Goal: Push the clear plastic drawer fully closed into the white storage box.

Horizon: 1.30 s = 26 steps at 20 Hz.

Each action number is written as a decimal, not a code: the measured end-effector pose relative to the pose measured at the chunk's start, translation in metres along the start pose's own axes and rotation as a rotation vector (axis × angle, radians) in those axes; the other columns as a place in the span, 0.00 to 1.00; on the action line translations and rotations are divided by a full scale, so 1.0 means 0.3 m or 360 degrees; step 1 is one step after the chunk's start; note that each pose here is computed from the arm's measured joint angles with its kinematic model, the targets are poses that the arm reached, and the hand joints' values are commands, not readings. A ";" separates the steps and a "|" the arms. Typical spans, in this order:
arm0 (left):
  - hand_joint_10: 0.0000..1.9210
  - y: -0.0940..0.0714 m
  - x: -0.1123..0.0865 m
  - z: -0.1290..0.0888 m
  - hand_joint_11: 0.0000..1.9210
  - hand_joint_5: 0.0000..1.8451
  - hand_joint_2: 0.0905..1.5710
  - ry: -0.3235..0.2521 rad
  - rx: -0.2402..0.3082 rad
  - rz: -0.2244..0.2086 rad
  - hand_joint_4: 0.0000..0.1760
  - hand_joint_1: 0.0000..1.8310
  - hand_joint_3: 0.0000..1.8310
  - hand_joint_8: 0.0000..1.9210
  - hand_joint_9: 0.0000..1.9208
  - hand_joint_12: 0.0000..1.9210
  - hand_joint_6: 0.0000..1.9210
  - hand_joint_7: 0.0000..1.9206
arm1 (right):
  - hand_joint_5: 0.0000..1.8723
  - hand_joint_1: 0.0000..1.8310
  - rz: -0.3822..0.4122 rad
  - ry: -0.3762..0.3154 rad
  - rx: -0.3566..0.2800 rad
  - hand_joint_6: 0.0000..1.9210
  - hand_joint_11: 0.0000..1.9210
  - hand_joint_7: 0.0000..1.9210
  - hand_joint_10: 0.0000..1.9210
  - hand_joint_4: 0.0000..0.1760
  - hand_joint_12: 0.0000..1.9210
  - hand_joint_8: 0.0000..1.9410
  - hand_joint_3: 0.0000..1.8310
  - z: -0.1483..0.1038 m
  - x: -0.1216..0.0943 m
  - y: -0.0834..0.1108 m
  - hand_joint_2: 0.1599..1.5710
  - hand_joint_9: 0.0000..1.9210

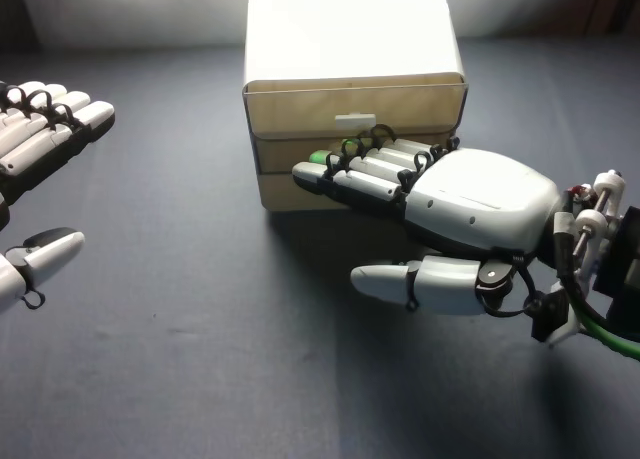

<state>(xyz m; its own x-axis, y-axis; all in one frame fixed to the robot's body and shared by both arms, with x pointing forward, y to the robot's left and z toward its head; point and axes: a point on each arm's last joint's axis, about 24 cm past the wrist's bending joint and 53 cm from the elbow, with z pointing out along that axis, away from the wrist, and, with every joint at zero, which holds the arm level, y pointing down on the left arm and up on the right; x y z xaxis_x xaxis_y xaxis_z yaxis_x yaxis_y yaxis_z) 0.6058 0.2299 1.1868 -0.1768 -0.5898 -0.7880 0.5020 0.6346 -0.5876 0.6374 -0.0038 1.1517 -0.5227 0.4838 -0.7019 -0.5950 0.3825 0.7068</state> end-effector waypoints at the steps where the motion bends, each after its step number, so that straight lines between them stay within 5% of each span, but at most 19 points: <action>1: 0.00 0.001 0.000 -0.001 0.00 0.00 0.99 0.0000 0.0000 0.0001 0.05 0.24 0.00 0.00 0.00 0.00 0.00 0.00 | 0.00 0.17 -0.0004 0.0003 0.0001 0.00 0.00 0.00 0.00 0.00 0.00 0.00 0.00 -0.012 -0.006 0.007 0.93 0.00; 2: 0.00 0.003 -0.001 -0.001 0.00 0.00 0.99 -0.0001 -0.0006 0.0000 0.07 0.24 0.00 0.00 0.00 0.00 0.00 0.00 | 0.00 0.15 -0.0010 0.0006 0.0000 0.00 0.02 0.00 0.01 0.00 0.01 0.00 0.00 -0.026 -0.013 0.014 0.92 0.02; 4: 0.00 0.005 -0.008 -0.002 0.00 0.00 0.99 -0.0016 -0.0009 -0.0003 0.08 0.25 0.00 0.00 0.00 0.00 0.00 0.00 | 0.03 0.19 -0.0019 -0.0007 -0.0039 0.01 0.00 0.08 0.02 0.00 0.49 0.02 0.01 -0.060 -0.025 0.037 0.90 0.11; 5: 0.00 0.008 -0.005 -0.008 0.00 0.00 0.98 -0.0011 -0.0011 0.0000 0.04 0.25 0.00 0.00 0.00 0.00 0.00 0.00 | 0.07 0.23 0.0004 -0.0029 -0.0074 0.01 0.00 0.12 0.02 0.00 0.55 0.01 0.00 -0.073 -0.039 0.053 0.90 0.14; 7: 0.00 0.009 0.000 -0.016 0.00 0.00 0.99 -0.0008 -0.0015 -0.0007 0.08 0.25 0.00 0.00 0.00 0.00 0.00 0.00 | 0.13 0.27 0.0037 -0.0045 -0.0099 0.02 0.00 0.16 0.02 0.00 0.54 0.01 0.00 -0.110 -0.051 0.061 0.89 0.17; 9: 0.00 0.012 -0.002 -0.018 0.00 0.00 0.98 -0.0017 -0.0025 -0.0014 0.15 0.25 0.00 0.00 0.00 0.00 0.00 0.00 | 0.12 0.22 0.0049 -0.0036 -0.0110 0.00 0.00 0.20 0.04 0.00 0.73 0.01 0.00 -0.154 -0.038 0.072 0.91 0.24; 11: 0.00 0.007 -0.010 -0.019 0.00 0.00 0.97 -0.0033 -0.0015 -0.0016 0.22 0.26 0.00 0.00 0.00 0.00 0.00 0.00 | 0.12 0.20 0.0073 -0.0042 -0.0140 0.00 0.00 0.19 0.03 0.00 0.74 0.00 0.01 -0.214 -0.034 0.089 0.92 0.22; 15: 0.00 0.006 -0.016 -0.026 0.00 0.00 0.96 -0.0049 -0.0013 -0.0017 0.20 0.28 0.00 0.00 0.00 0.00 0.00 0.00 | 0.09 0.23 0.0100 -0.0167 -0.0061 0.00 0.00 0.20 0.04 0.00 0.82 0.00 0.00 -0.346 -0.117 0.053 0.91 0.24; 17: 0.00 0.005 -0.023 -0.033 0.00 0.00 0.96 -0.0061 -0.0009 -0.0014 0.15 0.25 0.00 0.00 0.00 0.00 0.00 0.00 | 0.01 0.12 0.0051 -0.0244 0.0003 0.00 0.00 0.07 0.00 0.00 0.60 0.00 0.00 -0.411 -0.164 0.033 0.93 0.11; 19: 0.00 0.005 -0.025 -0.036 0.00 0.00 0.94 -0.0071 -0.0018 -0.0025 0.02 0.22 0.00 0.00 0.00 0.00 0.00 0.00 | 0.01 0.09 0.0020 -0.0328 0.0078 0.00 0.00 0.00 0.00 0.00 0.06 0.00 0.00 -0.474 -0.213 0.002 0.92 0.00; 20: 0.00 -0.002 -0.029 -0.036 0.00 0.00 0.94 -0.0081 -0.0003 -0.0024 0.02 0.20 0.00 0.00 0.00 0.00 0.00 0.00 | 0.01 0.04 0.0005 -0.0375 0.0117 0.01 0.00 0.01 0.00 0.00 0.20 0.01 0.01 -0.508 -0.240 -0.016 0.88 0.02; 21: 0.00 -0.003 -0.031 -0.041 0.00 0.00 0.93 -0.0083 0.0001 -0.0019 0.02 0.18 0.00 0.00 0.00 0.00 0.00 0.00 | 0.01 0.02 -0.0017 -0.0420 0.0174 0.01 0.00 0.00 0.00 0.00 0.22 0.00 0.01 -0.546 -0.265 -0.038 0.87 0.00; 23: 0.00 0.000 -0.038 -0.042 0.00 0.00 0.91 -0.0097 -0.0004 -0.0020 0.10 0.15 0.00 0.00 0.00 0.00 0.00 0.00 | 0.00 0.10 -0.0073 -0.0482 0.0274 0.00 0.00 0.00 0.00 0.00 0.03 0.00 0.00 -0.606 -0.304 -0.071 0.89 0.00; 25: 0.00 -0.006 -0.047 -0.043 0.00 0.00 0.90 -0.0121 0.0005 -0.0027 0.17 0.15 0.00 0.00 0.00 0.00 0.00 0.00 | 0.00 0.10 -0.0096 -0.0560 0.0306 0.00 0.00 0.00 0.00 0.21 0.00 0.00 0.00 -0.644 -0.347 -0.077 0.88 0.00; 26: 0.00 -0.015 -0.052 -0.044 0.00 0.00 0.89 -0.0132 0.0021 -0.0027 0.17 0.09 0.00 0.00 0.00 0.00 0.00 0.00 | 0.00 0.10 -0.0112 -0.0599 0.0315 0.00 0.00 0.00 0.00 0.00 0.00 0.00 0.00 -0.664 -0.370 -0.073 0.88 0.00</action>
<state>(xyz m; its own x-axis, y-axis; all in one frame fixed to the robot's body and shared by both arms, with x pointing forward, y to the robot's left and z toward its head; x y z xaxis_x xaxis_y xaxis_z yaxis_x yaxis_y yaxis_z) 0.5952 0.2428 1.1993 -0.1152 -0.6400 -0.7597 0.5107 0.6178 -0.5979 0.5869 -0.2227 1.1966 -0.2039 0.6906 -0.6939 -0.4736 0.5507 0.6873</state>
